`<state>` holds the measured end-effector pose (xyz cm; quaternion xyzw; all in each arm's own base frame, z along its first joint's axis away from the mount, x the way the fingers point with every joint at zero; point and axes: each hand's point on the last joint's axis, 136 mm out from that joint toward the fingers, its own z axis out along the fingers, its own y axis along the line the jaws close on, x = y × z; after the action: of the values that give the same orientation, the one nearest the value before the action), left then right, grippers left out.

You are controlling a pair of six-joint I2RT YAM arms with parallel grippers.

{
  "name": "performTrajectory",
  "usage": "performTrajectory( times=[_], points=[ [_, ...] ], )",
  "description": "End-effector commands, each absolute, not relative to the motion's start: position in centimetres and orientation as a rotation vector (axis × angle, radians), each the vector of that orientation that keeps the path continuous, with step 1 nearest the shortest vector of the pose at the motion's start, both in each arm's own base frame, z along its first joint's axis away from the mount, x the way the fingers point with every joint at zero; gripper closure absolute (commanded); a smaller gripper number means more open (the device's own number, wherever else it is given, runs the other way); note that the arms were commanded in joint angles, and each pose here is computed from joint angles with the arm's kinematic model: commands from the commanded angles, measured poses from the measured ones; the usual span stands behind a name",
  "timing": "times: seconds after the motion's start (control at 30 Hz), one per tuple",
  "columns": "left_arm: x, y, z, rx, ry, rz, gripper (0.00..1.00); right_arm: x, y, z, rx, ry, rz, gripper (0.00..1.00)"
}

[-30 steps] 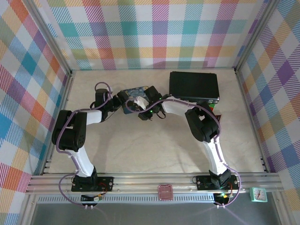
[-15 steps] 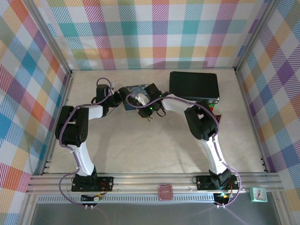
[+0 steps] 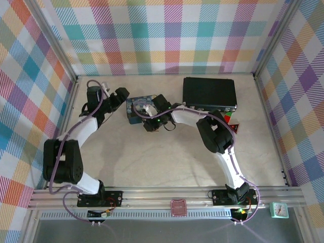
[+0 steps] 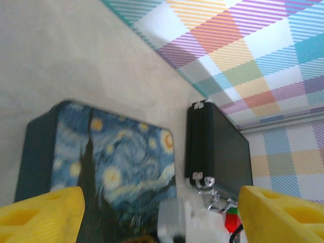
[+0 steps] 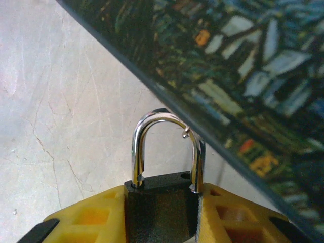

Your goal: Unlock a padlock with a key

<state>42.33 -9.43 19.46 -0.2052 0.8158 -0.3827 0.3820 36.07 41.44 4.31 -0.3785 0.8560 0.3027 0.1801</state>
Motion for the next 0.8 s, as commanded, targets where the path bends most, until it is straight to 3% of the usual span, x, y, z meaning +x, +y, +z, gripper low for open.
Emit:
performTrajectory(
  times=[0.0,0.1,0.37,0.57,0.77],
  points=[
    [39.3,-9.4,16.9,-0.582,2.177,-0.927,0.22,35.9,42.7,6.6,-1.038,2.373,0.961,0.91],
    [37.7,-10.9,15.6,-0.607,2.193,-0.957,0.28,35.7,42.9,6.9,-1.037,2.349,0.991,0.91],
    [36.2,-13.1,12.6,-0.698,2.131,-0.941,0.62,35.3,43.0,6.8,-1.033,2.334,1.035,0.91],
    [36.8,-14.6,10.5,-0.719,2.112,-0.941,0.68,35.1,43.1,7.1,-1.028,2.328,1.053,0.91],
    [39.0,-16.4,9.0,-0.742,2.055,-1.025,0.68,34.9,43.2,7.0,-1.045,2.322,1.059,0.91]
  ],
)
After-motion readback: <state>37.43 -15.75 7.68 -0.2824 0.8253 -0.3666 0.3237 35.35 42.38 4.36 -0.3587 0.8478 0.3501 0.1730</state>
